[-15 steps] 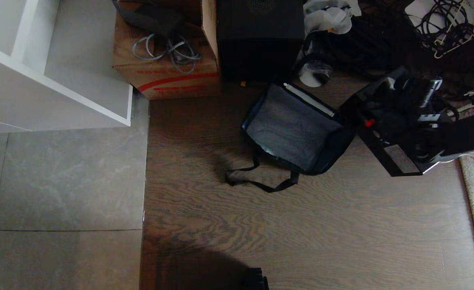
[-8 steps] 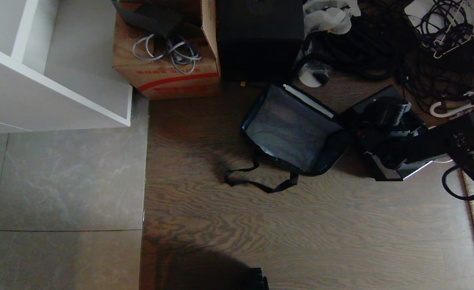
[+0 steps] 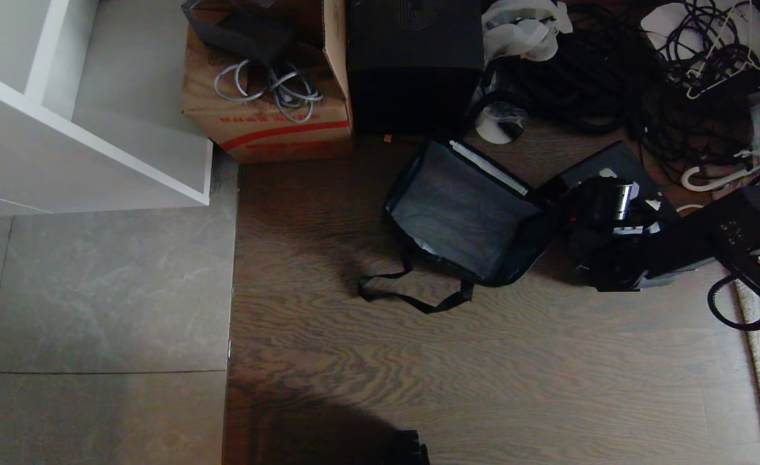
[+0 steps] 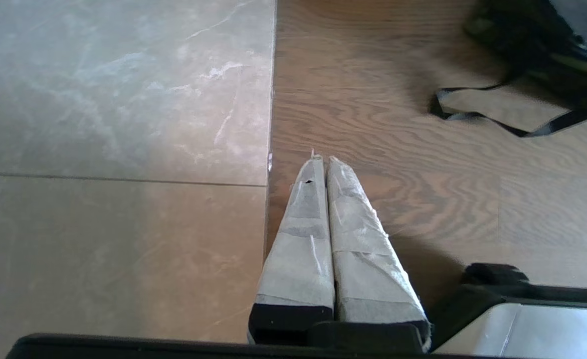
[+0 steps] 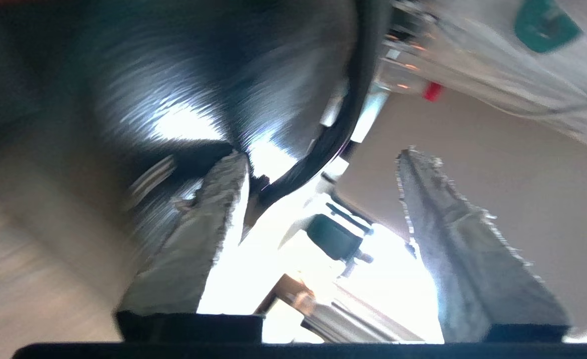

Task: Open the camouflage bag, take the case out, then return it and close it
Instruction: Release the handle

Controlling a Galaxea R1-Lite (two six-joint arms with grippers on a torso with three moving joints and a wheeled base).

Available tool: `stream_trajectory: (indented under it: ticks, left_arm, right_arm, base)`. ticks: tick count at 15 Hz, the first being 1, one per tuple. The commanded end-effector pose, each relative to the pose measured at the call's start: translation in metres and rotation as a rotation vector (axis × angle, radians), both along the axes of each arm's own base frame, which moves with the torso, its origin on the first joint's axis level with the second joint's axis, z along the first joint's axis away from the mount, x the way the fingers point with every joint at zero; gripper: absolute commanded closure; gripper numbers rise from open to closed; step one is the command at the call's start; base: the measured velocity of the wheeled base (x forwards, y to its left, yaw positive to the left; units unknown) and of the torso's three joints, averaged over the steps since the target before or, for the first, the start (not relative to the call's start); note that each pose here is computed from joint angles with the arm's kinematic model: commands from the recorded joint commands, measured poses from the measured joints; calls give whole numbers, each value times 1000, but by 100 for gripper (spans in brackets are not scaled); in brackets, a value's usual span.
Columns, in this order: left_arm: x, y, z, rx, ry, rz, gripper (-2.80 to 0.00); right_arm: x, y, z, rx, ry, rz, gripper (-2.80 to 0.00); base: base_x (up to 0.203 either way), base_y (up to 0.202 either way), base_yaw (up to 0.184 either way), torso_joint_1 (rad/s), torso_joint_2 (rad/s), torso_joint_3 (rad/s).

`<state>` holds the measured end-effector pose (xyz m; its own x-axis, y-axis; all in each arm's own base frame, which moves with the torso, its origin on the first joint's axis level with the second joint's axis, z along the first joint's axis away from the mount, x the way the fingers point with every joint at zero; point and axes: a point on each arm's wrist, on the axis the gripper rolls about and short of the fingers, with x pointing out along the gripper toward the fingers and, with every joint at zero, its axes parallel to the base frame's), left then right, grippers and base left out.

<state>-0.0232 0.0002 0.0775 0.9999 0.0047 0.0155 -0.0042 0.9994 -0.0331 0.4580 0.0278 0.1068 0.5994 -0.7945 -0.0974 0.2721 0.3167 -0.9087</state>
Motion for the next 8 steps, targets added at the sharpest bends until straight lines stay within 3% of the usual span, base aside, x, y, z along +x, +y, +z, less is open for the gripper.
stream_trajectory:
  ticks: [1, 3, 4, 5, 8]
  left_arm:
    - [0, 0, 0, -1, 0, 0, 0]
    - [0, 0, 0, -1, 0, 0, 0]
    - [0, 0, 0, -1, 0, 0, 0]
    - [0, 0, 0, -1, 0, 0, 0]
    - [0, 0, 0, -1, 0, 0, 0]
  right_arm:
    - [-27, 18, 23, 53, 9, 57, -280]
    - [-53, 28, 49, 102, -1, 103, -280]
    - [-69, 30, 67, 116, -18, 118, -69]
    - [-85, 30, 82, 125, -34, 131, 0]
    - [-146, 22, 121, 146, -65, 173, 0]
  base:
    - [0, 0, 0, 0, 0, 0]
    - [0, 0, 0, 0, 0, 0]
    - [0, 0, 0, 0, 0, 0]
    - [0, 0, 0, 0, 0, 0]
    - [0, 0, 0, 0, 0, 0]
